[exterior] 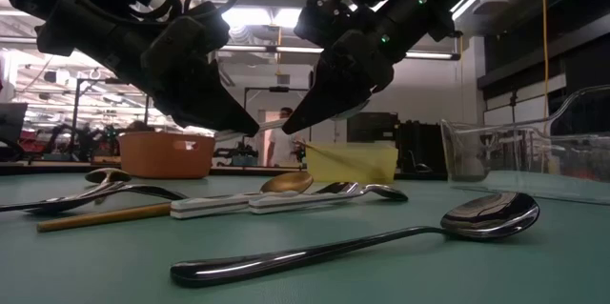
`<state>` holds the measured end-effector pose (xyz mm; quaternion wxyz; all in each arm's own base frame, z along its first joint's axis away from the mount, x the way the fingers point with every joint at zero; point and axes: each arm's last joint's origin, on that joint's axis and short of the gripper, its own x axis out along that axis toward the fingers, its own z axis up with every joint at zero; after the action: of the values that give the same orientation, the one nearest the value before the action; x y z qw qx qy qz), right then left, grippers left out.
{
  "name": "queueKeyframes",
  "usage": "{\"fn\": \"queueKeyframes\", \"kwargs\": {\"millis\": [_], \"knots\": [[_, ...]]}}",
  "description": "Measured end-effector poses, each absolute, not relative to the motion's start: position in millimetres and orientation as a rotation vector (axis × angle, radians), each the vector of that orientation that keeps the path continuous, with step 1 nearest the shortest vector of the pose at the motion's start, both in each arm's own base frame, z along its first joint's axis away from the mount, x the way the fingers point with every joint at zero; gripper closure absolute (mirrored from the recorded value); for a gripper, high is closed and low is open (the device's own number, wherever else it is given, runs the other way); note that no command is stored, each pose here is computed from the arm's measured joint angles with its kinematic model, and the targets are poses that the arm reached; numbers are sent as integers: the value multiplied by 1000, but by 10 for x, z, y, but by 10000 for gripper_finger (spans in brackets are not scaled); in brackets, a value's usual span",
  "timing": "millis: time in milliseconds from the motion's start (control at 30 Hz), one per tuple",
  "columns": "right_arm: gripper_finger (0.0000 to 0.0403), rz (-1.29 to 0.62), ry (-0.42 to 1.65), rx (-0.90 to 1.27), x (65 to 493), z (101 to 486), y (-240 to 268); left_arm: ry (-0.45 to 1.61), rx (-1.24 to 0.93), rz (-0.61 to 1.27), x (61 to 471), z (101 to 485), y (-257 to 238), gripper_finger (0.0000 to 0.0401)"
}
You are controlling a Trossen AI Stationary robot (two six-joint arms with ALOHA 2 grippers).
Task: Sort silverware by color (type)
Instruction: Put the white patterned spoon into the transparent bin
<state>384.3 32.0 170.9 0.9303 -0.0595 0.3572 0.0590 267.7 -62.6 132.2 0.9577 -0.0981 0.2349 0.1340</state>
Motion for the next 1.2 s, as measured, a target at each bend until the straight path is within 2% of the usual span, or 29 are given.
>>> {"fn": "queueKeyframes", "kwargs": {"millis": [233,433,967,1200], "knots": [[395,114,736,-143,3839,1705,320,482,-189,264,2675,1319,-629,368],[393,99,736,-149,3839,1704,315,480,-190,271,2674,1319,-625,364],[401,86,738,-148,3839,1704,312,472,-204,278,2677,1323,-623,296],[401,86,742,-149,3797,1783,308,443,-220,272,2693,1350,-627,284]]}}
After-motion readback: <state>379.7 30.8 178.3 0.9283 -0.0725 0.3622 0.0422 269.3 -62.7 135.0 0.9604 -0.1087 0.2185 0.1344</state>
